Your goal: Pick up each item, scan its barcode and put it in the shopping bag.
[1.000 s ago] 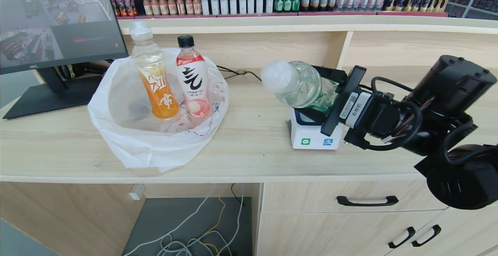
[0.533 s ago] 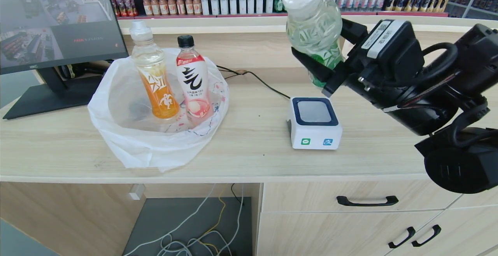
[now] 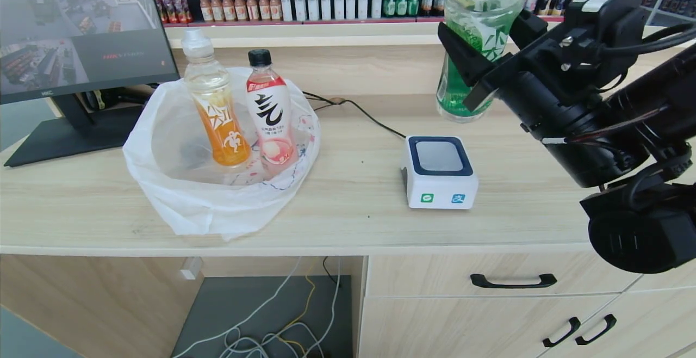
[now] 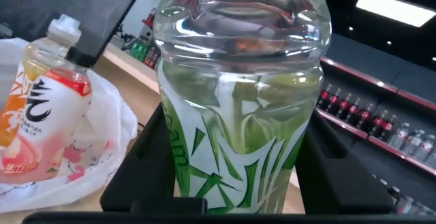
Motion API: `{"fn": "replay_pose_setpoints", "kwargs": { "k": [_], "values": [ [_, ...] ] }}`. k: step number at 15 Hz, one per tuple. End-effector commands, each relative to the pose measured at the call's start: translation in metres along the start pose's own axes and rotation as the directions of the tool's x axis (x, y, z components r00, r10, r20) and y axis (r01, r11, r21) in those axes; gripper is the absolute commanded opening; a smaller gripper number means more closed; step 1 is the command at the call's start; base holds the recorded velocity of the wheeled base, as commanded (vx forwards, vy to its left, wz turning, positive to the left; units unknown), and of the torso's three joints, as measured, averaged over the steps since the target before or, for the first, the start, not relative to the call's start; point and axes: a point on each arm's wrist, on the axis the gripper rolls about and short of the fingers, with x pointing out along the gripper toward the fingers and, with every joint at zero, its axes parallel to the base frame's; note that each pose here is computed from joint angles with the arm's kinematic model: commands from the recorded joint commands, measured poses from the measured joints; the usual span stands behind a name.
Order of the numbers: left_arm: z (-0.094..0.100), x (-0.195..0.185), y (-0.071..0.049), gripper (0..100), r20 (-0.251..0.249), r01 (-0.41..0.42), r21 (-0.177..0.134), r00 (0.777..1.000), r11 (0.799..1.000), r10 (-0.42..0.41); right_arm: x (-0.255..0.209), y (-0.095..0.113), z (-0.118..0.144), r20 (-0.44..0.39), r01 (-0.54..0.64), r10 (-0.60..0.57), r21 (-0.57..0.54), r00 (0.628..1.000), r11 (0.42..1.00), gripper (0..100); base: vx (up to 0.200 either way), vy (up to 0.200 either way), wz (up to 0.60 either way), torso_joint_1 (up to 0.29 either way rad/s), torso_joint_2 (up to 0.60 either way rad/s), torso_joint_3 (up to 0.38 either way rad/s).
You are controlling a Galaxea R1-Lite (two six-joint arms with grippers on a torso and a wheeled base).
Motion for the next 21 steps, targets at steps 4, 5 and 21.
{"fn": "replay_pose_setpoints", "kwargs": {
  "k": [4, 5, 21],
  "values": [
    [0.000, 0.000, 0.000, 100, 0.000, 0.000, 0.001, 1.000, 1.000, 0.000, -0.013, 0.003, -0.001, -0.018, 0.046, -0.044, 0.114, 0.999, 0.992, 0, 0.000, 0.000, 0.00, 0.000, 0.00, 0.000],
    [0.000, 0.000, 0.000, 100, 0.000, 0.000, 0.000, 1.000, 1.000, 0.000, -0.014, 0.002, 0.001, -0.012, 0.050, -0.049, 0.125, 0.999, 0.991, 0, 0.000, 0.000, 0.00, 0.000, 0.00, 0.000],
    [0.000, 0.000, 0.000, 100, 0.000, 0.002, 0.002, 1.000, 1.000, -0.002, -0.054, 0.004, 0.019, -0.200, 0.309, -0.257, 0.299, 0.945, 0.903, 0, 0.000, 0.000, 0.00, 0.000, 0.00, 0.000]
  ]
}}
